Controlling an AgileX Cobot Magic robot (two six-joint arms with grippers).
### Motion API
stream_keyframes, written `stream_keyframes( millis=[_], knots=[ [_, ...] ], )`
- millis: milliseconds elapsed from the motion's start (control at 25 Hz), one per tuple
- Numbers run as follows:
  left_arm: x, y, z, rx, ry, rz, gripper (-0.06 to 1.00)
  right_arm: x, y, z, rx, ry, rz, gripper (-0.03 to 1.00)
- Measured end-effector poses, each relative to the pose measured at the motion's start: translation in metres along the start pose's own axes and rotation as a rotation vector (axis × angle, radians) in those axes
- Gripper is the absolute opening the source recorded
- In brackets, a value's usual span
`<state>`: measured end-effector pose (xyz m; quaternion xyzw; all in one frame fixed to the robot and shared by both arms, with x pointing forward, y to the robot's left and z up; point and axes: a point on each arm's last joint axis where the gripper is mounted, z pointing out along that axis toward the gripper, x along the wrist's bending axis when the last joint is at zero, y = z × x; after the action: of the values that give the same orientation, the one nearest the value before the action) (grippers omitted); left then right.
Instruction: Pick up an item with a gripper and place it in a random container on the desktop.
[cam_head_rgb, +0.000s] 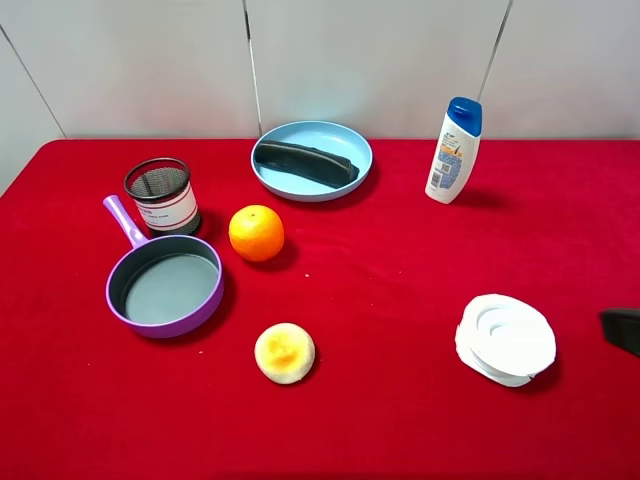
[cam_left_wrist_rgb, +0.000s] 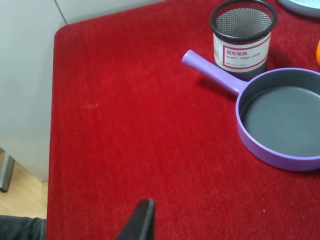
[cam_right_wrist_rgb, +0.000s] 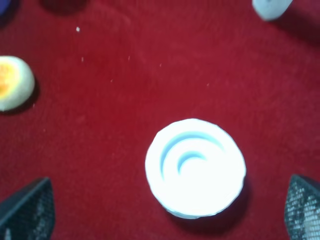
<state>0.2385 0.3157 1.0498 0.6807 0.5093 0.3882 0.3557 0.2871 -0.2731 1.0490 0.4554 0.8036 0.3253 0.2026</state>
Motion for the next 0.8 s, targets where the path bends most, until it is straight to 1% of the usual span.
stream_keyframes(
  millis=[80,320,520,640,800],
  knots=[
    [0.0,0.0,0.0,0.0,0.0,0.0,0.94,-0.002,-0.005,-0.004,-0.027,-0.015,-0.007,0.69],
    [0.0,0.0,0.0,0.0,0.0,0.0,0.94,-0.004,-0.014,-0.02,-0.143,-0.019,-0.002,0.69],
    [0.0,0.0,0.0,0.0,0.0,0.0,0.94,-0.006,-0.02,-0.028,-0.205,-0.038,0.024,0.69],
    [0.0,0.0,0.0,0.0,0.0,0.0,0.94,-0.007,-0.023,-0.032,-0.23,-0.092,0.066,0.69],
    [0.0,0.0,0.0,0.0,0.0,0.0,0.94,-0.008,-0.029,-0.039,-0.277,-0.188,0.138,0.69]
  ],
)
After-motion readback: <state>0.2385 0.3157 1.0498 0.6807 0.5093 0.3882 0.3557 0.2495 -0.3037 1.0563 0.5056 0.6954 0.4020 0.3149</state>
